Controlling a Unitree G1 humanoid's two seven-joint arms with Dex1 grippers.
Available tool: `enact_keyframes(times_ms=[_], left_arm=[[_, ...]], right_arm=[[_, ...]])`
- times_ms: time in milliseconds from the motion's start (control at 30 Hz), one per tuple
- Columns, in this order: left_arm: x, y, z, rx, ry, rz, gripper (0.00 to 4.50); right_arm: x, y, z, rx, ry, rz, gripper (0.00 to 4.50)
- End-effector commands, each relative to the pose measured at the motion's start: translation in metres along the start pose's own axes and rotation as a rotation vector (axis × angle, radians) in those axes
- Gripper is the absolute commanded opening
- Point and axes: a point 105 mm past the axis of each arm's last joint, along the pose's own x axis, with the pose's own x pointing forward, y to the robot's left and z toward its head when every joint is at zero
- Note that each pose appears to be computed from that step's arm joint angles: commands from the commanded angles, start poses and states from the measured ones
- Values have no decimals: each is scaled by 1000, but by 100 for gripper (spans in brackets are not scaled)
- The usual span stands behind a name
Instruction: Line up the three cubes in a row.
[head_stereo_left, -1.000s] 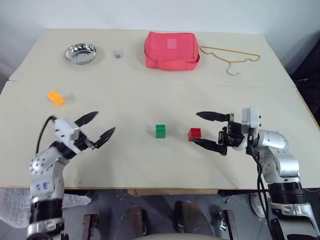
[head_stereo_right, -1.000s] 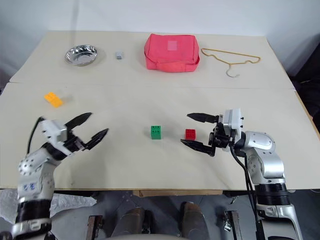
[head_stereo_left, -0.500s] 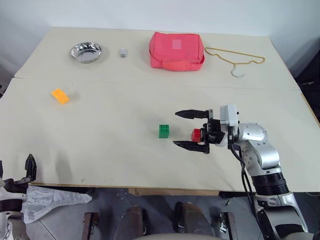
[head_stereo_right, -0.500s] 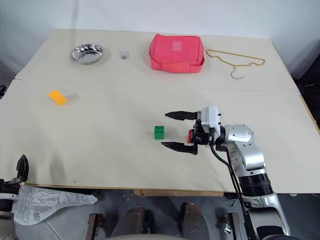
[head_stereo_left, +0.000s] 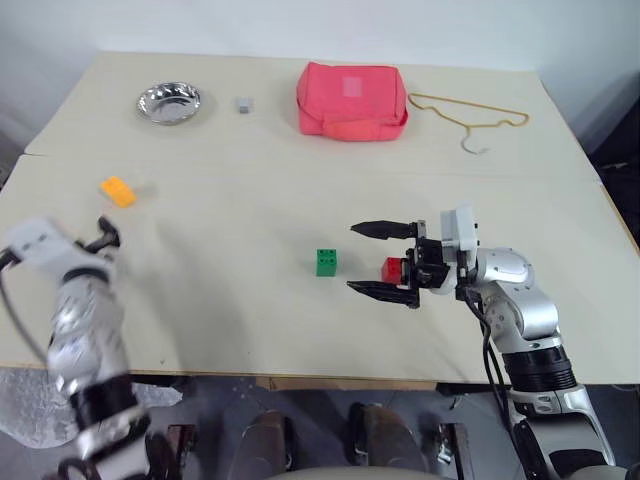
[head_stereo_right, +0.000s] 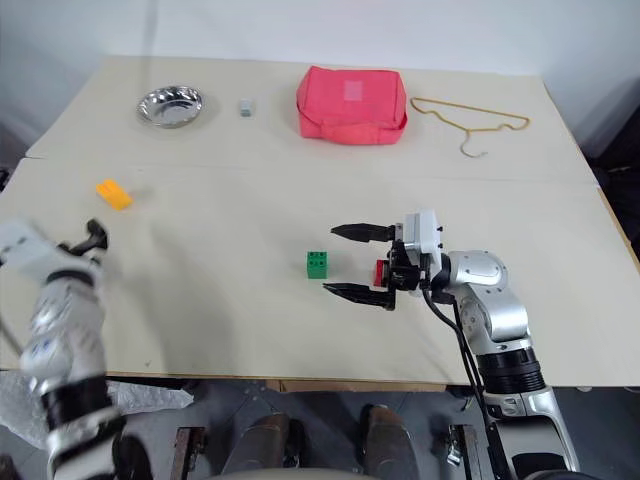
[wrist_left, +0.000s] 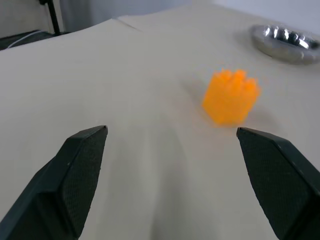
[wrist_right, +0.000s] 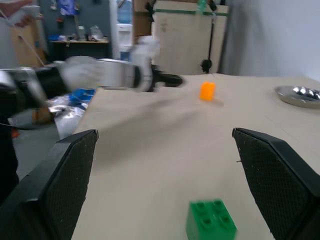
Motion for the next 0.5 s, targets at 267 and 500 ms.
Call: enact_keyframes(times_ms=[267, 500], left_arm=[[42, -16, 19, 94, -47, 123, 437], [48, -23, 7, 49, 10, 143, 437]], right_arm=[[0, 2, 11, -25, -14, -5, 450], [-3, 2, 11, -28, -9, -35, 450]])
